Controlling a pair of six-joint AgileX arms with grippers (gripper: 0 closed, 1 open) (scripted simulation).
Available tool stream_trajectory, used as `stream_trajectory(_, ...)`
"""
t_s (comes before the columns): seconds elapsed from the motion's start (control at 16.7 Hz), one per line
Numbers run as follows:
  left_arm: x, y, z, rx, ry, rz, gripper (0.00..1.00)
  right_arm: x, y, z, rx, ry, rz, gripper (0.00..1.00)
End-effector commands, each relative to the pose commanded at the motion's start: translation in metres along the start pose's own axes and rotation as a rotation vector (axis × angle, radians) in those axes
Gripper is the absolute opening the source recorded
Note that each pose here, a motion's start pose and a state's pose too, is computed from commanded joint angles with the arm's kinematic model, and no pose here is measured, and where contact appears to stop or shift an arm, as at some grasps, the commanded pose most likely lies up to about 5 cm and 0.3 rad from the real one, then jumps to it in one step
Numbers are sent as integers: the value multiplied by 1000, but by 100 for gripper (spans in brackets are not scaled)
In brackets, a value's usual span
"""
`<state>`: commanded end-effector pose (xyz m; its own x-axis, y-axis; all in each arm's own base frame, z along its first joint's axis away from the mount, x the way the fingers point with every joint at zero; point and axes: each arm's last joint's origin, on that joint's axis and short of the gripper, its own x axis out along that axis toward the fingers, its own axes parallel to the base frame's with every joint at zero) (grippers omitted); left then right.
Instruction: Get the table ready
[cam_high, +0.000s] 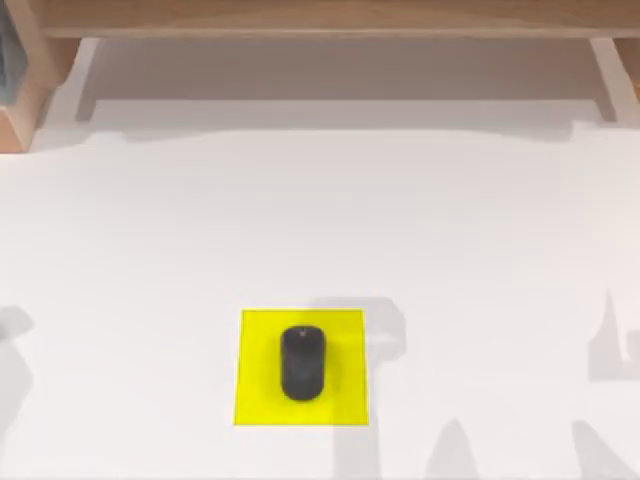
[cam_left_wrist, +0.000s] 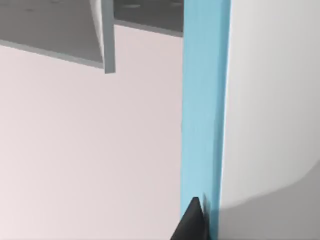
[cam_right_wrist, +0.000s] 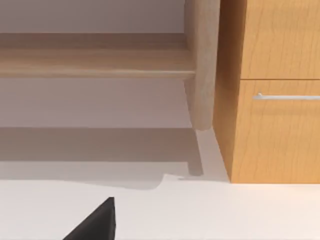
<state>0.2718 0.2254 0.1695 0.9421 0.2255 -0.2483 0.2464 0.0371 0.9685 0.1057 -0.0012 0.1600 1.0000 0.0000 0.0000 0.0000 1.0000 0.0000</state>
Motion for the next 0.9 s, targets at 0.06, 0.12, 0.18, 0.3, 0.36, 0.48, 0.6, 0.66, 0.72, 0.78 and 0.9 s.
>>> stream_trajectory(0.06,10,-1,8,13,-37,0,0,0,0,0,0,0,0,100)
stream_trajectory(0.12,19,-1,16,24,-74,0,0,0,0,0,0,0,0,100)
stream_trajectory(0.18,29,0,25,34,-111,2,0,0,0,0,0,0,0,100)
stream_trajectory(0.3,46,1,42,42,-180,3,0,0,0,0,0,0,0,100)
stream_trajectory(0.36,53,2,50,44,-210,1,0,0,0,0,0,0,0,100)
stream_trajectory(0.48,62,1,61,43,-250,-7,0,0,0,0,0,0,0,100)
stream_trajectory(0.6,65,0,64,41,-261,-12,0,0,0,0,0,0,0,100)
stream_trajectory(0.66,65,0,64,41,-261,-12,0,0,0,0,0,0,0,100)
stream_trajectory(0.72,65,0,64,41,-261,-12,0,0,0,0,0,0,0,100)
stream_trajectory(0.78,65,0,64,41,-261,-12,0,0,0,0,0,0,0,100)
stream_trajectory(0.9,64,0,63,41,-256,-13,0,0,0,0,0,0,0,100)
